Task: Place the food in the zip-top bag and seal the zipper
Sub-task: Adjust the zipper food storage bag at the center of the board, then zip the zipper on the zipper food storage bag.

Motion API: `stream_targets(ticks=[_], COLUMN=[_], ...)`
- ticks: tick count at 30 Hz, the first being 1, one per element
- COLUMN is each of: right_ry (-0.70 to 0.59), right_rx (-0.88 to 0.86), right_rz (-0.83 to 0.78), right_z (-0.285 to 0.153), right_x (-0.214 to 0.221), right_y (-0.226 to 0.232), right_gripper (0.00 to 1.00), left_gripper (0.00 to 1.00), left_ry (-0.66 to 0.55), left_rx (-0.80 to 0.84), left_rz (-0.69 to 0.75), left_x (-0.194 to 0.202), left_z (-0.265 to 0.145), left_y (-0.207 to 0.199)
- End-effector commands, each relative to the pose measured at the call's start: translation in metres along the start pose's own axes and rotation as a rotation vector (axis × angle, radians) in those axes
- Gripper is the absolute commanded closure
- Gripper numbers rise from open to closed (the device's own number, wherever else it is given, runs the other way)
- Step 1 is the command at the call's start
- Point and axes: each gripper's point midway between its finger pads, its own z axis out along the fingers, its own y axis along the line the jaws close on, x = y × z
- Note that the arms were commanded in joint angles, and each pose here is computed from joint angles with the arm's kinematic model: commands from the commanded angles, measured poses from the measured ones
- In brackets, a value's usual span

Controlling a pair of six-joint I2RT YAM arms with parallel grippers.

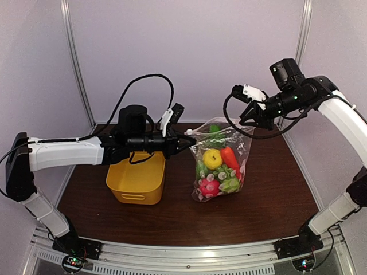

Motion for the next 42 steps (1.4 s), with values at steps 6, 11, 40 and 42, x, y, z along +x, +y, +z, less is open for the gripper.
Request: stream_targets(ticks=[6,11,40,42], right_ry=[-0.189,-0.213,-0.305,-0.298], right_rx=[-0.128,-0.196,-0.338,-0.332], right_rz=[-0.077,-0.105,-0.068,-0.061], right_z=[-0.014,0.014,0.080,0.083], right_x=[-0.064,-0.088,-0.117,-0.117], right_y=[0.035,0.057,0.080,0.079], right_gripper=[0.56,0.55,0.70,0.75], left_gripper=[1.00,1.00,1.00,1.00], left_ry=[-0.043,-0.058,-0.084,-0.081], left_rx=[0.008,0.018,0.083,0.081], left_rz=[-0.012,-0.032,0.012,0.013], left_x=[-0.020,-0.022,-0.023,-0.022], left_z=[-0.006,-0.006,-0.007,-0.007], left_y=[-0.002,-0.003,-0.014,-0.013])
